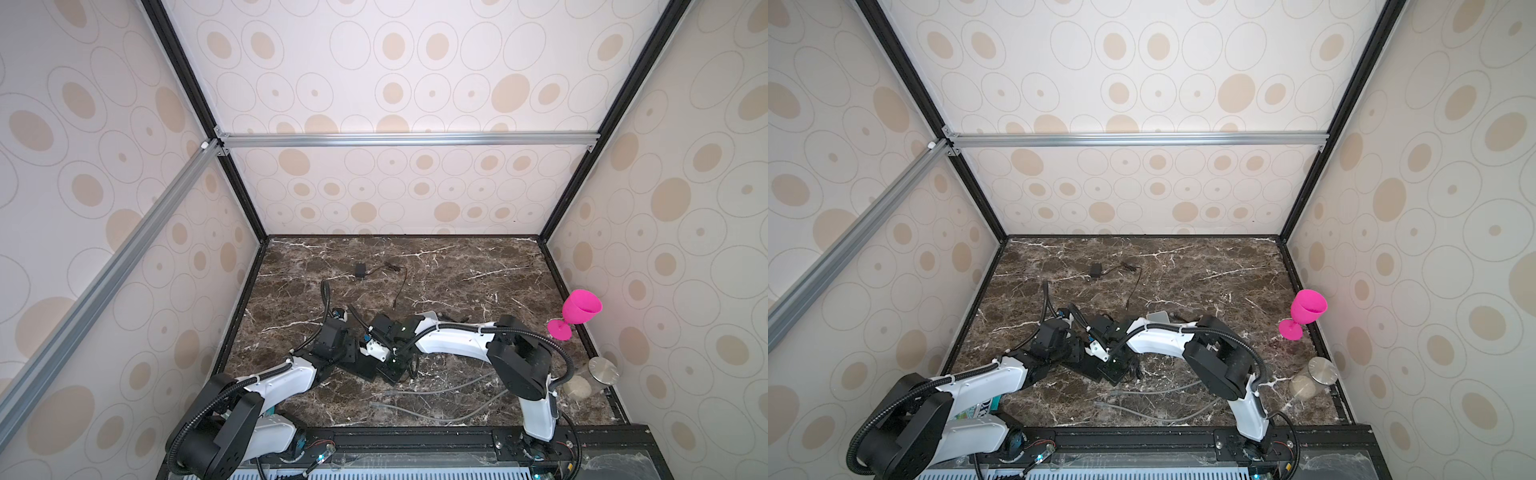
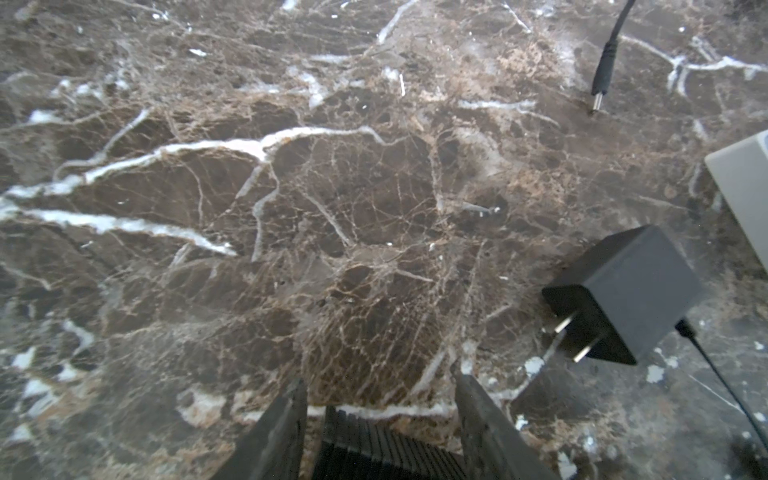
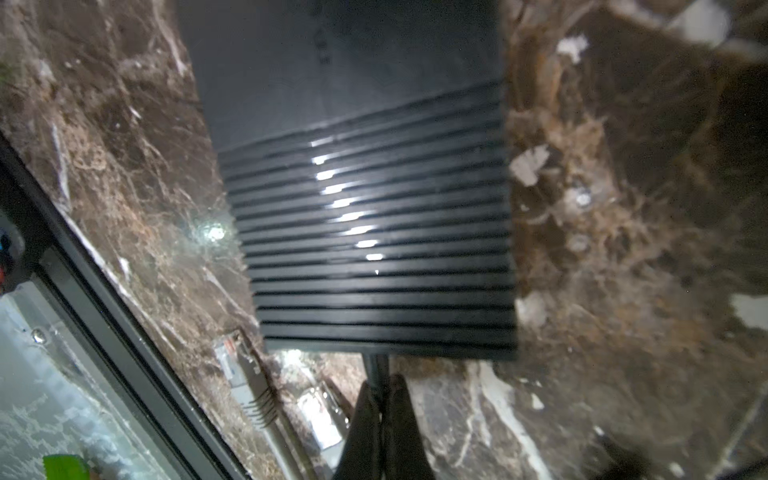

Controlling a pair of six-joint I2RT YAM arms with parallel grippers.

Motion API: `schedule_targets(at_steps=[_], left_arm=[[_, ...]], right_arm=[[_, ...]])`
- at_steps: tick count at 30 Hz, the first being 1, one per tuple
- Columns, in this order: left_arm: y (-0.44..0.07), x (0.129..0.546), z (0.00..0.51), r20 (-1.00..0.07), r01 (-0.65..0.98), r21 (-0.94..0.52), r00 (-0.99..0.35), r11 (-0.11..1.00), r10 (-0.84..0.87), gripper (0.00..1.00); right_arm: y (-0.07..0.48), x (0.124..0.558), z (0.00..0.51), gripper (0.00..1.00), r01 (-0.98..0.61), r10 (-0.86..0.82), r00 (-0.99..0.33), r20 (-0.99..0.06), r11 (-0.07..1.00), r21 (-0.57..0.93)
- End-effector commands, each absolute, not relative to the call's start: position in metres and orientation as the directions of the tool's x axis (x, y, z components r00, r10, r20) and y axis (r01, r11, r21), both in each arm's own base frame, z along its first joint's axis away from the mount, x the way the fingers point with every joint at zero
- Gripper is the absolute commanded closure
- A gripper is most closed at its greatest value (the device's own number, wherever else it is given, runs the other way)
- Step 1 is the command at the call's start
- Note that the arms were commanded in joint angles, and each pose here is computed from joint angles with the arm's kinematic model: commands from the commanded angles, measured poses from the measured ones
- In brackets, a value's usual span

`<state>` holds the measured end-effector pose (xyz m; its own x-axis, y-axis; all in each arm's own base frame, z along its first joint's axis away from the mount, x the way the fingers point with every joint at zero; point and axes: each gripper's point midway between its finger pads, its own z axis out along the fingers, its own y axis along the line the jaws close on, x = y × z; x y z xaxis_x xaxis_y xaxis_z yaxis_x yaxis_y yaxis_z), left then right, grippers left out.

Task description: Insert the plug into the switch port

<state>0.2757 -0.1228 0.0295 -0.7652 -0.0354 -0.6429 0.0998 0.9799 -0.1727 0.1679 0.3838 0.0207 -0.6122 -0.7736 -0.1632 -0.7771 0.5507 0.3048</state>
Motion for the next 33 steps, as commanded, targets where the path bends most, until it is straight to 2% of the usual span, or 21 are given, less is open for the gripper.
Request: schedule_targets(at_steps=[1,8,12,15,19,26,30,33], left_arm=[[-0.153,0.251,0.022,-0.564,0.194,-0.279,-0.826,0.941,0.003,0.43],[-0.150,0.250,0.025,-0.572,0.195,-0.264,-0.820,0.945,0.010,0.43],[-0.146,0.250,0.030,-0.592,0.189,-0.255,-0.806,0.948,0.002,0.42],[-0.136,0.253,0.034,-0.615,0.159,-0.218,-0.789,0.963,-0.010,0.37],[-0.126,0.257,0.045,-0.659,0.128,-0.195,-0.751,0.972,-0.034,0.34],[-0.111,0.262,0.064,-0.720,0.061,-0.182,-0.688,0.981,-0.091,0.32],[-0.110,0.266,0.081,-0.745,0.047,-0.202,-0.655,0.978,-0.123,0.32],[-0.126,0.271,0.100,-0.779,0.126,-0.247,-0.616,0.961,-0.119,0.32]], right_arm=[[0.456,0.206,0.055,1.00,-0.807,-0.663,-0.591,-0.460,0.478,0.347],[0.434,0.213,0.051,1.00,-0.806,-0.675,-0.590,-0.443,0.521,0.280],[0.406,0.216,0.048,1.00,-0.837,-0.729,-0.540,-0.420,0.514,0.185],[0.385,0.217,0.038,0.99,-0.858,-0.783,-0.505,-0.364,0.503,0.109],[0.369,0.216,0.035,0.93,-0.857,-0.798,-0.503,-0.333,0.511,0.070],[0.340,0.223,0.042,0.66,-0.827,-0.775,-0.520,-0.358,0.561,-0.013],[0.323,0.218,0.056,0.63,-0.821,-0.771,-0.518,-0.371,0.570,-0.038],[0.309,0.215,0.082,0.63,-0.802,-0.734,-0.516,-0.441,0.595,-0.052]])
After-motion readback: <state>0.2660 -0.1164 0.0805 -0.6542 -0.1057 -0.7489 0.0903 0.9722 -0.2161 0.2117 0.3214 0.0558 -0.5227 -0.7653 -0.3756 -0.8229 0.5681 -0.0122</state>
